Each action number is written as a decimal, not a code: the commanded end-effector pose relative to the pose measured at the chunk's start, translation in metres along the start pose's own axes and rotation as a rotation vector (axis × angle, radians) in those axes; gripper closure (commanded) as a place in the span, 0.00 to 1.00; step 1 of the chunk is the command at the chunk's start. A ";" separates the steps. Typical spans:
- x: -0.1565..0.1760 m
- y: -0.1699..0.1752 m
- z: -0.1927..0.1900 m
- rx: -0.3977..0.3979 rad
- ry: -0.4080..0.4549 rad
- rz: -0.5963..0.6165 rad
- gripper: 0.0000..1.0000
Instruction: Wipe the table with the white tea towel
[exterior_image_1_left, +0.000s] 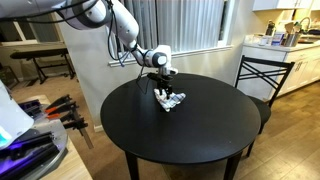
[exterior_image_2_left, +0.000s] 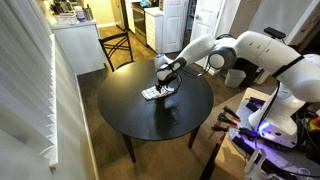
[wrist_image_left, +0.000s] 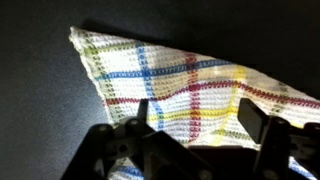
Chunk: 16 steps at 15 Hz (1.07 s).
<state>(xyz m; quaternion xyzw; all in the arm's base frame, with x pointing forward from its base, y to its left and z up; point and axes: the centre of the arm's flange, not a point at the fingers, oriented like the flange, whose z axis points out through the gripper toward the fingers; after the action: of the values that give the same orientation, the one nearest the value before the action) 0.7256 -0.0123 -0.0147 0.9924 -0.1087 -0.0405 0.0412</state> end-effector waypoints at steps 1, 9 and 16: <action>0.023 0.004 0.012 0.066 -0.009 -0.032 0.41; 0.028 0.013 0.023 0.140 0.010 -0.032 0.93; 0.049 -0.028 0.004 0.133 0.020 -0.085 0.99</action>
<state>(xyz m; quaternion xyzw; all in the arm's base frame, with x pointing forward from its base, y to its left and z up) 0.7431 -0.0255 -0.0280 0.9950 -0.0962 -0.0186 -0.0177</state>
